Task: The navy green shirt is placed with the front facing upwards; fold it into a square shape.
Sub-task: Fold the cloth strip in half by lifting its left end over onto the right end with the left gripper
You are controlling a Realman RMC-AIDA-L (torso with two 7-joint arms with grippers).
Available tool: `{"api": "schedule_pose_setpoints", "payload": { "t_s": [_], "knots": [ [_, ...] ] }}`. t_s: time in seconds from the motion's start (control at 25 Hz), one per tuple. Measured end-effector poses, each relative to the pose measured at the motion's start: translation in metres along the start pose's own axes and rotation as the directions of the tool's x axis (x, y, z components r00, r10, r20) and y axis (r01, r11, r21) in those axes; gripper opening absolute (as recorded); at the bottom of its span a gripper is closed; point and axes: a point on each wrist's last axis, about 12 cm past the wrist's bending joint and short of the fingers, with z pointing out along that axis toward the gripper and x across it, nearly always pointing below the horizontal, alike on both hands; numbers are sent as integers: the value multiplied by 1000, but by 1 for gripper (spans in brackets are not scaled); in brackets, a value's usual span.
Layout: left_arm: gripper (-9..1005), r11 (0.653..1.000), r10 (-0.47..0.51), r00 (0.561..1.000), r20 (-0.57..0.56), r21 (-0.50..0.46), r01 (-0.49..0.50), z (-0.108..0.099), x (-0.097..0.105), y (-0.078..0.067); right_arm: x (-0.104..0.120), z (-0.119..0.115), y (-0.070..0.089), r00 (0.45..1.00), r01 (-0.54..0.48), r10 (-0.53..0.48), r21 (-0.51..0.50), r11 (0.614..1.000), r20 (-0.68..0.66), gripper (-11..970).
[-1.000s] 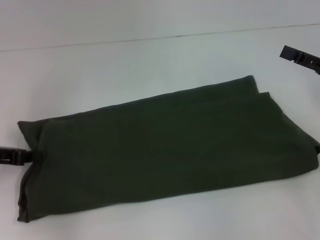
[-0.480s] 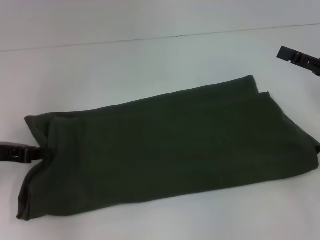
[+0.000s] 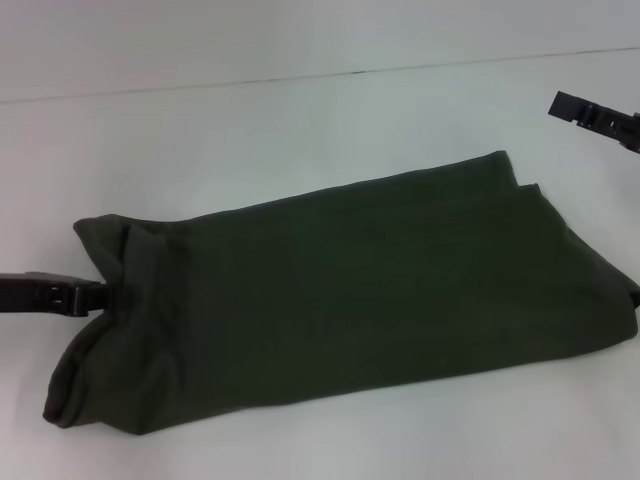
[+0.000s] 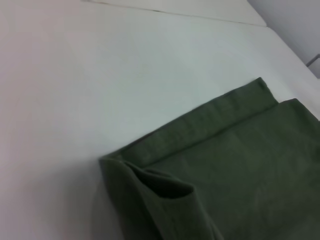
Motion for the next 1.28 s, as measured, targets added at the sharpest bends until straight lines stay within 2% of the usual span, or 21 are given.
{"api": "schedule_pose_setpoints", "payload": {
  "t_s": [0.4,0.96,1.2,1.28],
  "knots": [
    [19,1000,12,1000,28,11,-12,1,-10,-3,6,2,1,999,-2,1,-12,1000,-48,904],
    [20,999,29,997,71,32,-31,-11,-15,-8,23,23,11,977,16,-34,-83,996,-213,904],
    [19,998,44,995,86,30,-47,-21,-13,-10,33,38,17,965,16,-44,-108,994,-260,731],
    [19,998,47,995,93,31,-50,-25,-12,-10,38,44,19,959,17,-48,-112,994,-280,637]
  ]
}}
